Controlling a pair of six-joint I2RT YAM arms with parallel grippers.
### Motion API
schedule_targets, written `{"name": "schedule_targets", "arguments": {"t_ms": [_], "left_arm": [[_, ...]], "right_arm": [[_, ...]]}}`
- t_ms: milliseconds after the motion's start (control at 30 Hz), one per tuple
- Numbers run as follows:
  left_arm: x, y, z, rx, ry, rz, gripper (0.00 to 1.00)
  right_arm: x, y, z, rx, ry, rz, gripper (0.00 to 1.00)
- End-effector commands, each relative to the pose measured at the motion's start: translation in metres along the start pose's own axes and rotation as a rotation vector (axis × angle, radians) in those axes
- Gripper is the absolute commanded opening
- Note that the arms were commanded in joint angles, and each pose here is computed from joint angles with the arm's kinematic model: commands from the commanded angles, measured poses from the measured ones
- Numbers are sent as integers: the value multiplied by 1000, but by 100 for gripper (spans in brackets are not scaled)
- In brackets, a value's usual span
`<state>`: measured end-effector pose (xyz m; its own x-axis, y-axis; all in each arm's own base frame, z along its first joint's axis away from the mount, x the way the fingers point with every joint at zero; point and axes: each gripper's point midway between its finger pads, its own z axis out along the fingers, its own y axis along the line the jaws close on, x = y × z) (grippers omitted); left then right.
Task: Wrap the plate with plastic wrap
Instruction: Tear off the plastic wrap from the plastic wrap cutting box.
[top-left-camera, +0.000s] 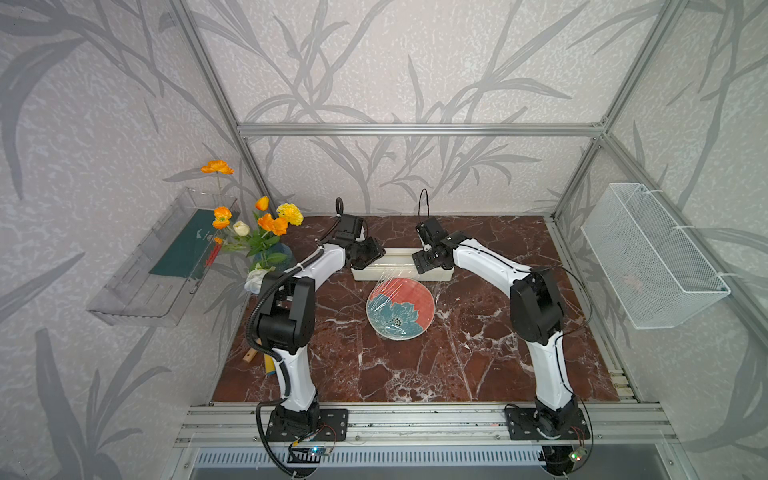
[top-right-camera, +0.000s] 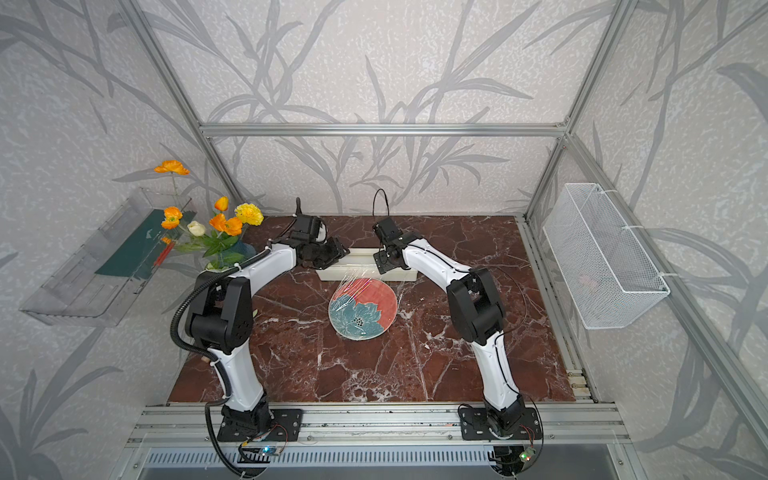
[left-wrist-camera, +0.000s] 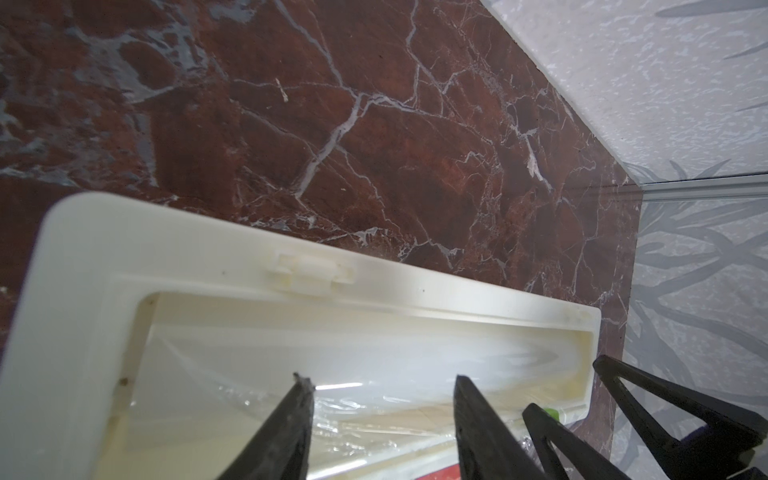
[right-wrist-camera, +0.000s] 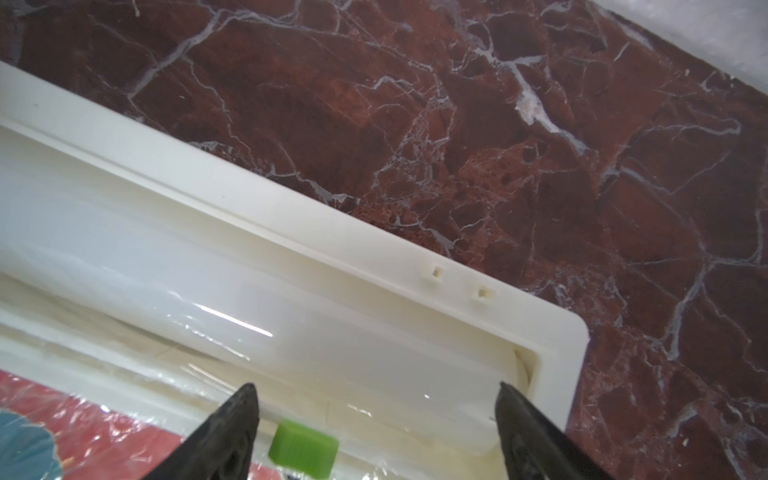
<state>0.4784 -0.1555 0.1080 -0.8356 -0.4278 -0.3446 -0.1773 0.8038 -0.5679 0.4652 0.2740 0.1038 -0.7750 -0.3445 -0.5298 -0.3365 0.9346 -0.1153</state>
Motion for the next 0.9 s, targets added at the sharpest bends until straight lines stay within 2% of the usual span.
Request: {"name": "schedule_targets", "arguments": {"t_ms": [0, 633, 867], "left_arm": [[17, 26, 13, -74, 53, -12, 54], [21, 69, 14, -132, 71, -61, 54], [18, 73, 12, -130, 70, -77, 54]], "right_arm": [[16, -13, 6, 58, 64, -23, 88], [43, -87, -2, 138, 71, 60, 88], [51, -121, -10, 140, 64, 144, 88]]}}
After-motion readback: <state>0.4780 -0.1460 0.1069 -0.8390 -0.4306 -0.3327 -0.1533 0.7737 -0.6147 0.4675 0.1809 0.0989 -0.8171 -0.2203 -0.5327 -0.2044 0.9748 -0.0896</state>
